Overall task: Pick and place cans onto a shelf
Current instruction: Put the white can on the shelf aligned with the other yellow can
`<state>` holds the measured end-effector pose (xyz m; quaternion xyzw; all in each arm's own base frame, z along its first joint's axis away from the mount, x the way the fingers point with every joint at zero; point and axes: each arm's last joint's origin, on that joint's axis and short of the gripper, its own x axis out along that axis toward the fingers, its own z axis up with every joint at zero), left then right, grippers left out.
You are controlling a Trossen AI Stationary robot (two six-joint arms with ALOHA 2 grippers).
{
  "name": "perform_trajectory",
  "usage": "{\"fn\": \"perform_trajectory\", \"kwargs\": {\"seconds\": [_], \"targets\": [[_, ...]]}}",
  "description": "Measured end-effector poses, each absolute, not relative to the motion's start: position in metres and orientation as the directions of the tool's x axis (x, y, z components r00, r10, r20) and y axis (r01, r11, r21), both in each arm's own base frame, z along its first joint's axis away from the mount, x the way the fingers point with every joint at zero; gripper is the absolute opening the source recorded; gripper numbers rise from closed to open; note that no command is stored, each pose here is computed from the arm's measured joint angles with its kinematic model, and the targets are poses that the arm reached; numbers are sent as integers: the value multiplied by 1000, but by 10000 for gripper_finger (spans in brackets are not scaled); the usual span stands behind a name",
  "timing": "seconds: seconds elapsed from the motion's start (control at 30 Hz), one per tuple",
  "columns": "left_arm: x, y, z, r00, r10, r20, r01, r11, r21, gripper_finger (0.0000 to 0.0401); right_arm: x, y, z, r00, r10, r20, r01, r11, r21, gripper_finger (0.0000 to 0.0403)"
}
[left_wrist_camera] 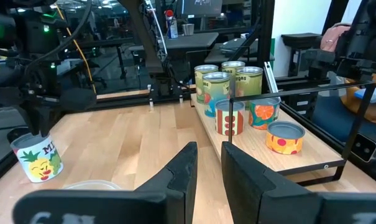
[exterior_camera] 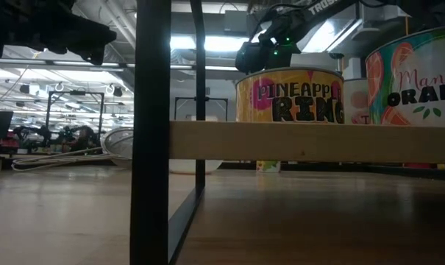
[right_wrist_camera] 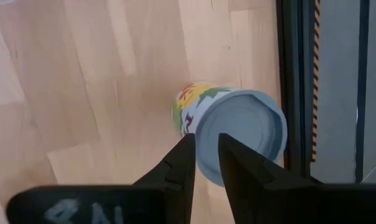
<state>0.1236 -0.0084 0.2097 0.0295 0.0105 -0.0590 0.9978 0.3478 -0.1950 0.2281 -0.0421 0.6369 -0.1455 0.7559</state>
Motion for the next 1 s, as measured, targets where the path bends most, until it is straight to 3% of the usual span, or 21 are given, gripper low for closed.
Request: {"fn": "perform_trajectory", "kwargs": {"seconds": [0.3, 1.0], "targets": [[124, -8, 210, 993, -117, -25, 118, 991, 58, 66, 343, -193, 219, 133, -222, -966, 155, 967, -201, 76], [124, -8, 210, 993, -117, -26, 118, 991, 58, 66, 338, -200, 208, 124, -250, -960, 178, 958, -227, 76]]}}
